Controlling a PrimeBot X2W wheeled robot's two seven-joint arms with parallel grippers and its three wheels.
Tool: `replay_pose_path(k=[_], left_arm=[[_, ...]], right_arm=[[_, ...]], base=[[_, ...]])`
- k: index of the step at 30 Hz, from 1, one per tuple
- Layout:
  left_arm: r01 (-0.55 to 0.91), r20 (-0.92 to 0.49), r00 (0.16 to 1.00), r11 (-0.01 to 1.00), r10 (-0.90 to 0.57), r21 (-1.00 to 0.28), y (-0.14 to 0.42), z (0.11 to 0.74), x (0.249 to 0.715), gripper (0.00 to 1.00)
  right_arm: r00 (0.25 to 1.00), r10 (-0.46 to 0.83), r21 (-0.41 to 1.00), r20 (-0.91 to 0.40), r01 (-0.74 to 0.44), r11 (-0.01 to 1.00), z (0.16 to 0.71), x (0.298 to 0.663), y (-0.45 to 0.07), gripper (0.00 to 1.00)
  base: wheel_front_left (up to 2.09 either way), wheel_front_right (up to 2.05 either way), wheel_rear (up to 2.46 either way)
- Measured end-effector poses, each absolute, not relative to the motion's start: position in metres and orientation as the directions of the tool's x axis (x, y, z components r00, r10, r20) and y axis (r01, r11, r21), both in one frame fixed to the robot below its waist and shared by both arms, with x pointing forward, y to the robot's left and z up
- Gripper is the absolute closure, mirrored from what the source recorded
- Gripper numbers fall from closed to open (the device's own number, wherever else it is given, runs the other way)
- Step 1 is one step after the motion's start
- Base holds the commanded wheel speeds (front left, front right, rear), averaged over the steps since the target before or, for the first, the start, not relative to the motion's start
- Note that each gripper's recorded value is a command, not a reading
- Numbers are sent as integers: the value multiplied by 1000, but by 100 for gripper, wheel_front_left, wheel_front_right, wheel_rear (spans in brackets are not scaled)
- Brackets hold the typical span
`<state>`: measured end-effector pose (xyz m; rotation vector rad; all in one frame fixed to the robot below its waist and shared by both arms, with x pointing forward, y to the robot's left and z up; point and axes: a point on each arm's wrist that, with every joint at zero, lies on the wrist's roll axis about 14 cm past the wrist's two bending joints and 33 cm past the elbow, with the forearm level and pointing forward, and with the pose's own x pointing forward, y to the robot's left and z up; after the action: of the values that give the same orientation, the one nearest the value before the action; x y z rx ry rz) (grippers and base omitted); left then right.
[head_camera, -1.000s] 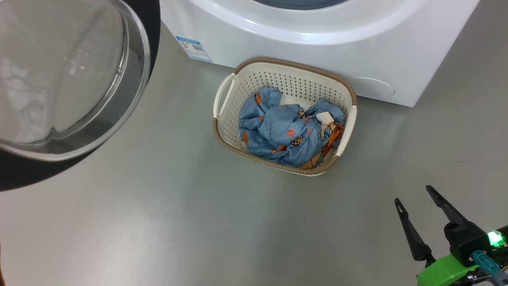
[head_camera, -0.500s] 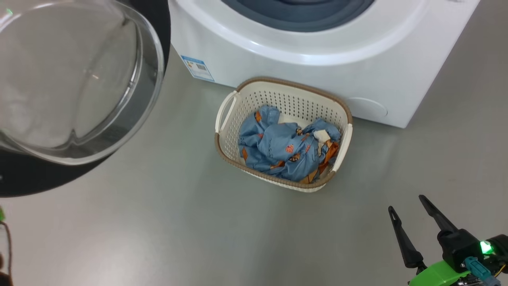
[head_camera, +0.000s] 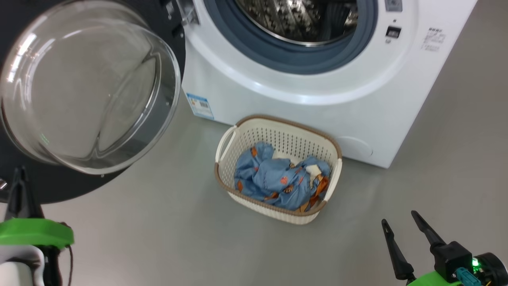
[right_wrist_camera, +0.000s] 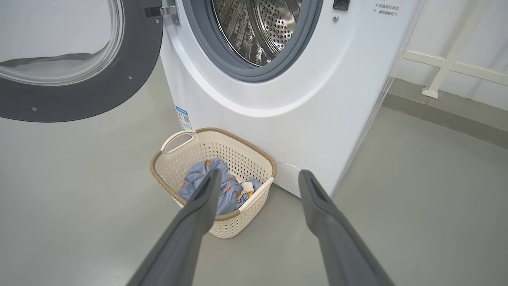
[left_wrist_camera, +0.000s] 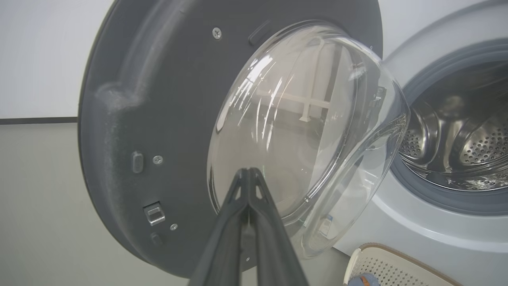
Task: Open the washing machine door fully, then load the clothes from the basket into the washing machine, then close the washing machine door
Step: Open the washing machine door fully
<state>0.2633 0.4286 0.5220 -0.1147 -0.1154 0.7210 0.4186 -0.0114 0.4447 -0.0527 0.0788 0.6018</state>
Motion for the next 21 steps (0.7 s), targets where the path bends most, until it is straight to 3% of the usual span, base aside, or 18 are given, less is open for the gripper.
replay_pose_path(k=[10,21], left_arm=[[-521,120,836,844,535,-127,379,530,273,100],[-346,91,929,929,359,-127,312,515,297,100]], right_arm=[[871,490,-35,-33,-491,870,470,404,-33,0],[937,345,-22,47,-344,939,498,396,-84,0]], base=[[0,0,0],[0,0,0]])
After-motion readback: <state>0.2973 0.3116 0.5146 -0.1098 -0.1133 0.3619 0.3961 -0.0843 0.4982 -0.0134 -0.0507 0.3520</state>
